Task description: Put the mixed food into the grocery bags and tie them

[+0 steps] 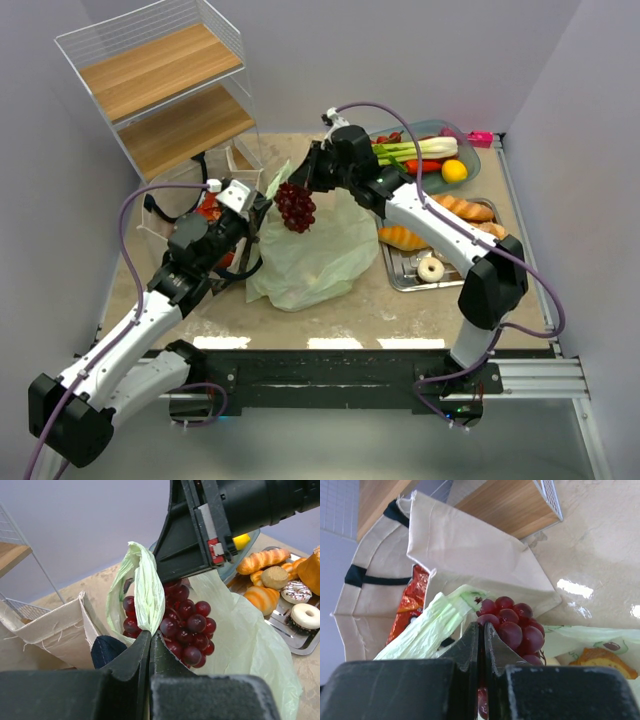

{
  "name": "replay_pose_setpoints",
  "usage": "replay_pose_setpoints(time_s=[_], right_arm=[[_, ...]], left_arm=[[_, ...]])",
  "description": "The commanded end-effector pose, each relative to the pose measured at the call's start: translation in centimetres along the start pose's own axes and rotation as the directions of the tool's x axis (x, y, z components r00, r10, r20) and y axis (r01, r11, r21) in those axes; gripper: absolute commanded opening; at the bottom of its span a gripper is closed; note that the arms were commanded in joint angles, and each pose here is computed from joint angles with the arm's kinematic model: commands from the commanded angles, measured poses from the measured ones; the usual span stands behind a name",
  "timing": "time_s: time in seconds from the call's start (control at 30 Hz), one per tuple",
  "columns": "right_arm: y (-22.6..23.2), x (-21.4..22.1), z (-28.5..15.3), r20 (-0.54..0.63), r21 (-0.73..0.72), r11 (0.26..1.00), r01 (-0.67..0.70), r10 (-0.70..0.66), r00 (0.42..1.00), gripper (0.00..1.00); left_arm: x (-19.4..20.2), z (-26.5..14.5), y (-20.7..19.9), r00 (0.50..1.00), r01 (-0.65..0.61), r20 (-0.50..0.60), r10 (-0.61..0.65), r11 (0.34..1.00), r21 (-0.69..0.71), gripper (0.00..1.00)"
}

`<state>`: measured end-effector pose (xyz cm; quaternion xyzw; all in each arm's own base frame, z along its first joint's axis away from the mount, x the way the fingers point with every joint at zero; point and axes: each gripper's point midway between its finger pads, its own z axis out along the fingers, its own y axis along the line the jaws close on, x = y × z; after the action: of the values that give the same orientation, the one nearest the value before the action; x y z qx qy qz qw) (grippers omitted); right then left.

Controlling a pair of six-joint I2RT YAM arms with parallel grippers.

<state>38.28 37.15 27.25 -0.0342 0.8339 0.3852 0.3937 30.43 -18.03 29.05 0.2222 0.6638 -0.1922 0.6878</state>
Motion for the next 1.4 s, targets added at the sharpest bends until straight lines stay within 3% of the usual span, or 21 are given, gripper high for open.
replay_pose_setpoints(time_s=[0.0, 0.23, 0.5, 0.67, 1.03, 1.37], right_arm=[[2.6, -5.5, -0.1, 0.162, -0.068, 0.997, -0.030, 0.041, 0.986, 0.00], [2.5, -7.1, 0.9, 0.189, -0.077, 0.996, -0.054, 0.068, 0.980, 0.00], [1.7, -5.8, 2.4, 0.152, -0.072, 0.997, -0.042, 0.053, 0.987, 0.00], [0.2, -1.5, 1.7, 0.053, -0.054, 0.997, -0.058, 0.061, 0.997, 0.00], [1.4, 4.9, -5.5, 0.008, -0.009, 0.996, -0.084, 0.084, 0.996, 0.00], [1.1, 11.5, -5.8, -0.119, 0.046, 0.995, -0.086, 0.091, 0.989, 0.00]], left_arm=[[-2.0, -0.3, -0.2, 0.998, -0.014, 0.069, 0.013, 1.000, 0.008, 0.00], [-2.1, -0.4, -0.2, 0.997, -0.018, 0.072, 0.018, 1.000, 0.006, 0.00], [-2.2, -0.4, -0.1, 0.997, -0.018, 0.073, 0.018, 1.000, 0.000, 0.00], [-2.2, -0.5, 0.4, 0.997, -0.020, 0.073, 0.021, 0.999, -0.025, 0.00], [-1.9, -0.2, 0.9, 0.998, -0.008, 0.058, 0.011, 0.999, -0.053, 0.00], [-2.2, -0.5, 1.1, 0.998, -0.005, 0.067, 0.010, 0.998, -0.068, 0.00]])
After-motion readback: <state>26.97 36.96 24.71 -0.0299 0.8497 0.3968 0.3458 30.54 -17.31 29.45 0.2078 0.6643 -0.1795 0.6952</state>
